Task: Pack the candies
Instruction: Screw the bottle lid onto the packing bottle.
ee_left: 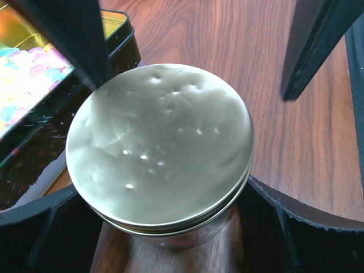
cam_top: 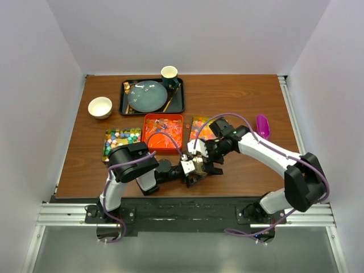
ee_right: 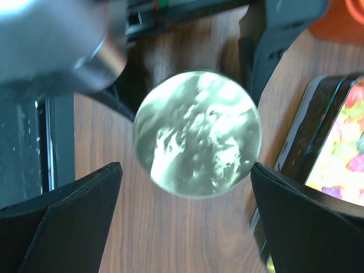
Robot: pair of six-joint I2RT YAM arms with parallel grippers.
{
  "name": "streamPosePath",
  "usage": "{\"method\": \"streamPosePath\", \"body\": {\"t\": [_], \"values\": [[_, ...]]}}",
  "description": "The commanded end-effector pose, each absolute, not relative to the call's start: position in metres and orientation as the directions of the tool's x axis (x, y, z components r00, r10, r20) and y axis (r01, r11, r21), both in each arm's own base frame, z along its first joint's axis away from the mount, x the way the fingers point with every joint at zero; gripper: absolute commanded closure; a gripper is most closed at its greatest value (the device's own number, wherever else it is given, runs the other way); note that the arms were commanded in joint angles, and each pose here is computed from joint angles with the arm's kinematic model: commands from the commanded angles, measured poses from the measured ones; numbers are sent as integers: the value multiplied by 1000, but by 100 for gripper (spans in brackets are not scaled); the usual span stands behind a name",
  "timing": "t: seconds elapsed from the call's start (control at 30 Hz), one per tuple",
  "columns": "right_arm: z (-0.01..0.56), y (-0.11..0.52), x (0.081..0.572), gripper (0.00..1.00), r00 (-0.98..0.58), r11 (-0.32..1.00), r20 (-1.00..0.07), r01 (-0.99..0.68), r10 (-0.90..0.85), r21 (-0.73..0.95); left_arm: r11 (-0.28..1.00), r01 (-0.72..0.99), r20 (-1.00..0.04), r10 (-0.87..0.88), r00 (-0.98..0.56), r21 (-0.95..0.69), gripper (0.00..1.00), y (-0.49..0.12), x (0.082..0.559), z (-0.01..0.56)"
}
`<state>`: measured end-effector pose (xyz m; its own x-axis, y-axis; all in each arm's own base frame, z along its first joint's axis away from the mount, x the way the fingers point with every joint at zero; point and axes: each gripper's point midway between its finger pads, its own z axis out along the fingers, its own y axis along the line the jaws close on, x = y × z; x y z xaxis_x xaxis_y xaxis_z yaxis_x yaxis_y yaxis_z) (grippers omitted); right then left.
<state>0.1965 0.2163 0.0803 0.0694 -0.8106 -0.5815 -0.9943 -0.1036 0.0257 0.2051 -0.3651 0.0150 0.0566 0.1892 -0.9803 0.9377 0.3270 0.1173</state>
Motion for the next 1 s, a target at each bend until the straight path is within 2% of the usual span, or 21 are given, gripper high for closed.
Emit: {"method": "streamPosePath", "body": {"t": [0.0,0.2,0.27,0.43,0.6,0.97], "values": [[87,195,162,1,62,-136,-549,-986,-834,95,399,897,-963,251,96,193,100,-343,220,-1],[79,166,135,1,45,-130,-475,-980,-879,148,392,899,-961,258,96,195,100,-344,220,-4],[69,156,142,2,9,-68,-429,-990,-903,124,379,905,-958,273,90,193,100,-345,217,-9],[97,173,174,2,-21,10,-517,-1000,-856,25,354,915,-956,276,97,195,100,-347,212,-9],[123,206,202,1,5,3,-605,-1000,-796,-12,367,910,-946,316,74,194,100,-349,216,-17],[102,230,220,1,81,-128,-592,-991,-802,37,326,928,-941,331,65,179,100,-352,209,-21]]}}
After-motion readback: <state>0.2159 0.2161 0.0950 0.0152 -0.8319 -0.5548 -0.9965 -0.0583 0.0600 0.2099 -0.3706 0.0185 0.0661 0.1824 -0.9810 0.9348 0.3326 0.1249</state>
